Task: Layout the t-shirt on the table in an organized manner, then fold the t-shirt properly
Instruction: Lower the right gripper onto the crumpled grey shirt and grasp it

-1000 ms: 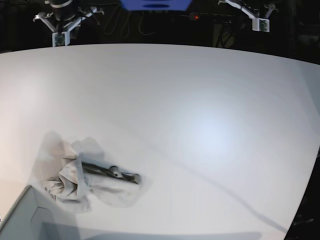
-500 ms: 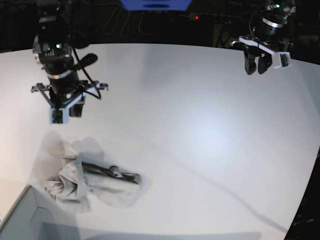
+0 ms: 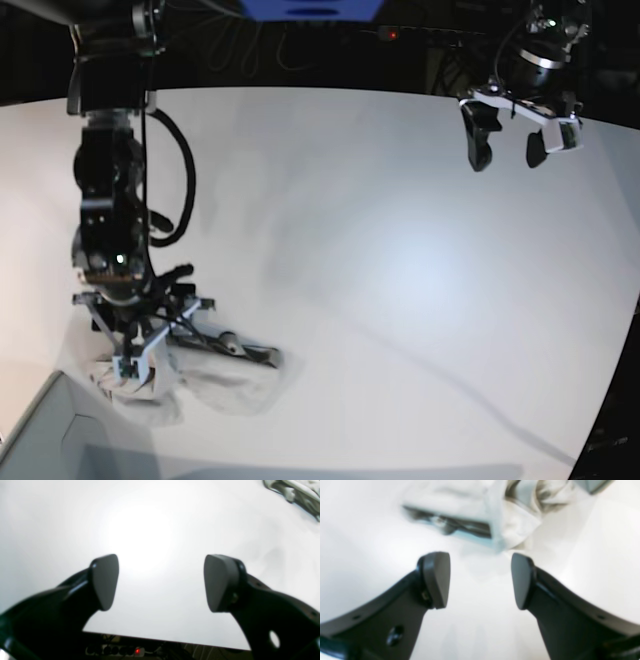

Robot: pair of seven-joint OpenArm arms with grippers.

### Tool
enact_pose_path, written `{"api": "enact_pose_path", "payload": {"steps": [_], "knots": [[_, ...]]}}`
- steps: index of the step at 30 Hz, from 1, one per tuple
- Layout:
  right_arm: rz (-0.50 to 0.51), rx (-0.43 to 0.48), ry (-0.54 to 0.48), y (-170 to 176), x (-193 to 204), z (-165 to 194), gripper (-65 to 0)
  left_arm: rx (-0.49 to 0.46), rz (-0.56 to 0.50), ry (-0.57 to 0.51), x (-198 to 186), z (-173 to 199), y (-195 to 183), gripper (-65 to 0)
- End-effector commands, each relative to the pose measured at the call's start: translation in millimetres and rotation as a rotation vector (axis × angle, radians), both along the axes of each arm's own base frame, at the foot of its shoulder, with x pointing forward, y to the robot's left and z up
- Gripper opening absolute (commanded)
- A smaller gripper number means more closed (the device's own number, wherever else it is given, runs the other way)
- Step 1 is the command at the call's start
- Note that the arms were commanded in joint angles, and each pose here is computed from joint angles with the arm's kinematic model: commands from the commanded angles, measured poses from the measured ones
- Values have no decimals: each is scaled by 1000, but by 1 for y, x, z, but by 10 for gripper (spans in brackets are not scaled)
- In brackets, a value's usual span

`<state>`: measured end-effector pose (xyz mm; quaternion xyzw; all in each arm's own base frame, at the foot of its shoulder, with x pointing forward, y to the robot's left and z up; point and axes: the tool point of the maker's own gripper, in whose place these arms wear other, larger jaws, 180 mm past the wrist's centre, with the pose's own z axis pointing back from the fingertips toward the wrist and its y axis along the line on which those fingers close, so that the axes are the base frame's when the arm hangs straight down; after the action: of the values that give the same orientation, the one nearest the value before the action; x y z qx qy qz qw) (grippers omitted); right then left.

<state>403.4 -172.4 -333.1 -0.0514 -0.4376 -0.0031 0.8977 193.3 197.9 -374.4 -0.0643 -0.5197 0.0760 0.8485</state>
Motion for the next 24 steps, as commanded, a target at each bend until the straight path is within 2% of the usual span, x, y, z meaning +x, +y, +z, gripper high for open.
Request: {"api": "enact_pose_path", "payload": {"steps": [1,6,11,18,20,23,24], "knots": [[2,-4,-66,-2,20,16,-255,3,-5,-35,2,9,0,-126],[-17,-31,-62,-24,56,-10,-254,5,-7,-36,2,9,1,-126],[-51,-64,-56,-55,72,-40,-254,5,-7,-38,3,10,1,-126],[-58,-119,-142,-84,76,-36,-272,7,-4,-65,16,14,2,-126],[-54,-127,-135,-88,72,-40,-359,7,-4,-81,22,17,2,-126],[-55,-124,-139,-87,72,-39,-641,5,-3,-115,35,24,0,-126],[-54,-125,-148,-87,73,-34,-650,4,-4,-124,38,26,0,-126]]}}
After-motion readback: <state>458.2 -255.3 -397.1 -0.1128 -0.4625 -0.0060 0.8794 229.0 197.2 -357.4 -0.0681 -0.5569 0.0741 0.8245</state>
